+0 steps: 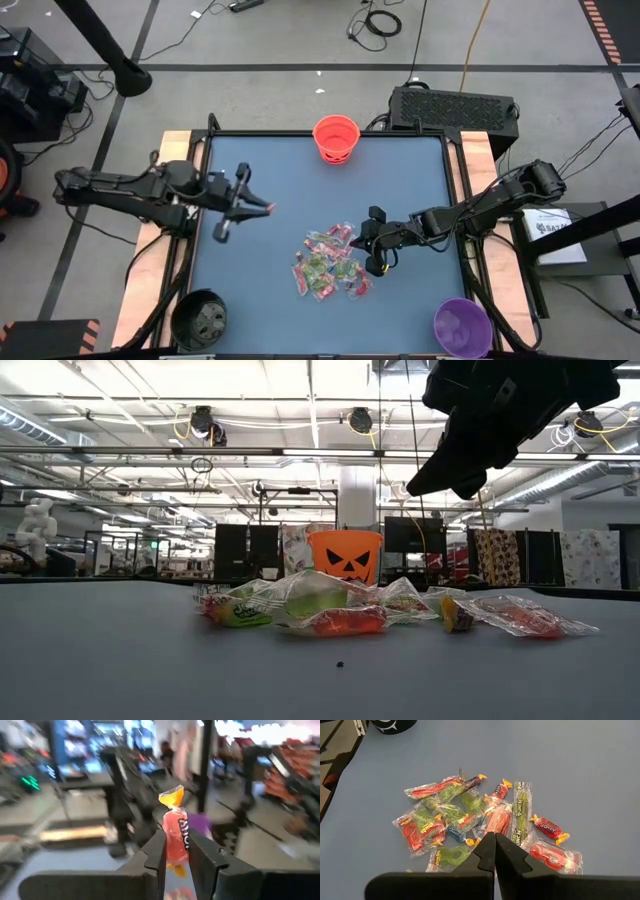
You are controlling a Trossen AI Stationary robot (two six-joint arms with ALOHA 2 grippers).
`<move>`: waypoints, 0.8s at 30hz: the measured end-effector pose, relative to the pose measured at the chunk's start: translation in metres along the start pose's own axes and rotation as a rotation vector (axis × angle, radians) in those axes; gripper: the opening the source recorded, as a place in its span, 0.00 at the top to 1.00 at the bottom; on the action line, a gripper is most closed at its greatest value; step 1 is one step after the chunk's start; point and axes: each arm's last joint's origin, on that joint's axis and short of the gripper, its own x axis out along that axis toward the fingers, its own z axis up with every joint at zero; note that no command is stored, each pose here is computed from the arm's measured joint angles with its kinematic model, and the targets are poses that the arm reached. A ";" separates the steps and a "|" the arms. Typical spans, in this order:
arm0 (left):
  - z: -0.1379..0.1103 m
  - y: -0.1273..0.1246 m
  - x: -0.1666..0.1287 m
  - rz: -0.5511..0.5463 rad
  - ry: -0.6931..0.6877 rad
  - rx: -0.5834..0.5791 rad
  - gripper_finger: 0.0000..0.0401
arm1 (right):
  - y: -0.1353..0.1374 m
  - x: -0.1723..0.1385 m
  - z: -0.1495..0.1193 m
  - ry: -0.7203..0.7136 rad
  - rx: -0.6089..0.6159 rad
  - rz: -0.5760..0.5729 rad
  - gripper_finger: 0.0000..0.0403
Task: Sort candy by brand, put in halloween buckets
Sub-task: Put the orange candy into the black bucket
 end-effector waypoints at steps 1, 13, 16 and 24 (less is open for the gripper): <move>-0.001 -0.003 -0.005 -0.022 0.047 -0.012 0.84 | 0.000 0.000 0.000 0.000 0.000 0.000 1.00; 0.012 -0.031 -0.060 -0.046 0.524 -0.293 0.84 | 0.000 0.000 0.001 -0.015 -0.009 0.002 1.00; 0.004 -0.040 -0.062 -0.084 0.645 -0.416 0.84 | 0.001 0.000 0.002 -0.024 -0.009 0.006 1.00; -0.012 -0.072 -0.047 -0.097 0.913 -0.653 0.84 | 0.001 0.000 0.003 -0.034 -0.008 0.010 1.00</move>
